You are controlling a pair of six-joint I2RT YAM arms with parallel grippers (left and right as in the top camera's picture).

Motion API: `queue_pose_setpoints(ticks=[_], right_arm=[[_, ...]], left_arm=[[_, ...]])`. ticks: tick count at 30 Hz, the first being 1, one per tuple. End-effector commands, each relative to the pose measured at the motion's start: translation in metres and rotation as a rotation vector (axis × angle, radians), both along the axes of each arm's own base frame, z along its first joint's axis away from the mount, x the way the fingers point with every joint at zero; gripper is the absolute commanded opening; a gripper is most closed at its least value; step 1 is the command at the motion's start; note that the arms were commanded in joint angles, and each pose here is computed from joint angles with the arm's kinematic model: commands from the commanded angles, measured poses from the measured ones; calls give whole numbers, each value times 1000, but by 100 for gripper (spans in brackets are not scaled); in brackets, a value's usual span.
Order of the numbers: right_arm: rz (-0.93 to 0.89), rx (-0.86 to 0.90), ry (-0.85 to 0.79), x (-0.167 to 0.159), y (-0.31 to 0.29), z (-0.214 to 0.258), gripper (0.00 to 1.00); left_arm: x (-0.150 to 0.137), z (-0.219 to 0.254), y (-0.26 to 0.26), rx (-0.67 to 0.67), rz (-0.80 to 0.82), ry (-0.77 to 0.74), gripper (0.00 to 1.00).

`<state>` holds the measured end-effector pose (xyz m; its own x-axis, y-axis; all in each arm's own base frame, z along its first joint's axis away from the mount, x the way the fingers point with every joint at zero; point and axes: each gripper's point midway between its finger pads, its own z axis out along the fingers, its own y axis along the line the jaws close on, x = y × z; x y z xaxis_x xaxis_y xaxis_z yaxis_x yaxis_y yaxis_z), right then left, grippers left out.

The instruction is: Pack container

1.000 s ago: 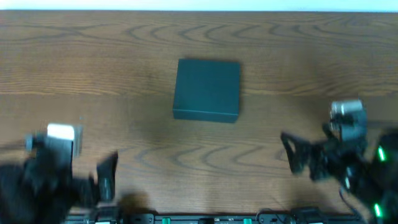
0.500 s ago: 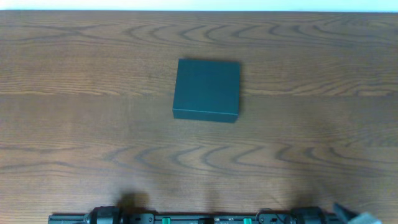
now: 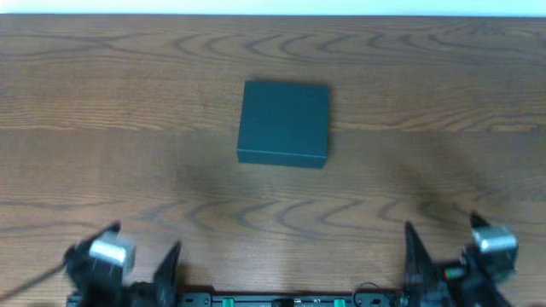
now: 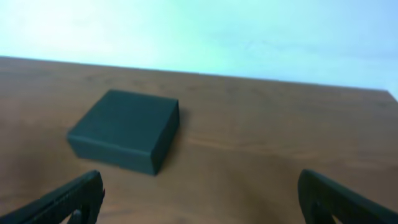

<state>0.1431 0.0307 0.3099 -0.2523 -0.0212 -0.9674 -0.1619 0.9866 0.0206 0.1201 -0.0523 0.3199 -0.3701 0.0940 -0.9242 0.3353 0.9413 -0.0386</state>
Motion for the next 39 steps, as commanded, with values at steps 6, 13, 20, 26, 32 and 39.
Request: queue_pose_setpoints(ticks=[6,13,20,26,32,39], right_arm=[[18,8,5,65,-6,-68,99],[-37,214,60,93,-10,-133,99],[-56,242,173,93,-10,-200,99],[-75,237,192,93,-13,-209,99],[-80,233,191,93,-14,-210,99],[-79,233,191,93,-14,-209,99]], left_arm=[[85,-70,8,62,90,-40,95],[121,-106,17,72,166,-117,95],[119,-172,22,51,208,28,95],[113,-208,22,66,207,111,95],[86,-256,30,125,222,305,96],[45,-294,35,176,211,529,96]])
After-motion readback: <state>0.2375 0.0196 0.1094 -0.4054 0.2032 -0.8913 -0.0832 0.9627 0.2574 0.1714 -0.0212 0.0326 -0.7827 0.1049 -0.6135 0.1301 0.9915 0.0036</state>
